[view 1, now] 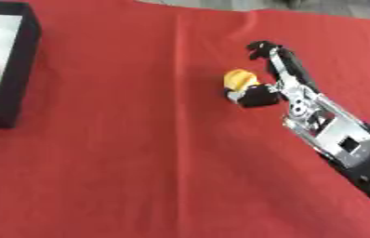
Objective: Pick up the objects with one hand, pass them to the other hand, and then place them into the box on the other side of the table.
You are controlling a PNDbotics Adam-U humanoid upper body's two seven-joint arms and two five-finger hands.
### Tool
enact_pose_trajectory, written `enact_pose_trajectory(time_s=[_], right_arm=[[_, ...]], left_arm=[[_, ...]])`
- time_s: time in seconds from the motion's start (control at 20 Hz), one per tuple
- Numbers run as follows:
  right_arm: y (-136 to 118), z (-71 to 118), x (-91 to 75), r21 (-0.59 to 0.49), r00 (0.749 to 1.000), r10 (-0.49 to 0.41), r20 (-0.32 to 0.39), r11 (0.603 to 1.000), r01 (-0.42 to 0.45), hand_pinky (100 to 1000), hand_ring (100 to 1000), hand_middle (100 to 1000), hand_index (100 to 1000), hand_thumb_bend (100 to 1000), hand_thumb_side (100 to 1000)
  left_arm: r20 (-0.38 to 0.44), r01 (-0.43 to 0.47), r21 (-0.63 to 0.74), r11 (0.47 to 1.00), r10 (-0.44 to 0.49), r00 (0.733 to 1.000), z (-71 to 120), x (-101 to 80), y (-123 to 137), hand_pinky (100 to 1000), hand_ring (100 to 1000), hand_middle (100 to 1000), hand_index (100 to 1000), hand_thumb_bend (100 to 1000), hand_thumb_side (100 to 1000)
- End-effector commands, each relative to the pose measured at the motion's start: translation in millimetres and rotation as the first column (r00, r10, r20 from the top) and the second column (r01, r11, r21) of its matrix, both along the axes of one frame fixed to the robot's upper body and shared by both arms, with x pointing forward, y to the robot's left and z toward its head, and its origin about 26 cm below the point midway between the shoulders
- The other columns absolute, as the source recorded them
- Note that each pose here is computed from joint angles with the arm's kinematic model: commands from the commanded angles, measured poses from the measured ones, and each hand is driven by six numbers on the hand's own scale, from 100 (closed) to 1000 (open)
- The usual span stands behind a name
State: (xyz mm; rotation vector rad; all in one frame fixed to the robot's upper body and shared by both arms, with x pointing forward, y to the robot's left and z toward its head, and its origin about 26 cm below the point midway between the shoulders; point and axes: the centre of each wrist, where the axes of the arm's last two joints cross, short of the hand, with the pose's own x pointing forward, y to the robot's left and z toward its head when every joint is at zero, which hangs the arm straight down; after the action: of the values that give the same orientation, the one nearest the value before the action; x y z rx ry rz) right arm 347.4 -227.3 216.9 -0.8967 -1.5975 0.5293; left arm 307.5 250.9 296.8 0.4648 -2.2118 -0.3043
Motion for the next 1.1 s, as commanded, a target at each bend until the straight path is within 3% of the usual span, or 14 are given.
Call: enact_pose_trajectory(time_s=[0.05,1.1], right_arm=[[-6,6.4,2.3,-0.034,0.966,-0.253,0.052,0.966,0.255,801,917,734,853,581,111],[-17,-18.9,20.9,-0.041,0.943,-0.330,-0.031,0.944,0.329,815,907,741,850,559,130]], left_arm=[[0.033,-0.009,0.009,1.000,0.009,0.999,8.0,-4.4,2,773,736,730,831,100,754],[0.026,-0.004,0.008,1.000,0.004,1.000,5.2,-4.0,0,774,735,729,827,100,762]])
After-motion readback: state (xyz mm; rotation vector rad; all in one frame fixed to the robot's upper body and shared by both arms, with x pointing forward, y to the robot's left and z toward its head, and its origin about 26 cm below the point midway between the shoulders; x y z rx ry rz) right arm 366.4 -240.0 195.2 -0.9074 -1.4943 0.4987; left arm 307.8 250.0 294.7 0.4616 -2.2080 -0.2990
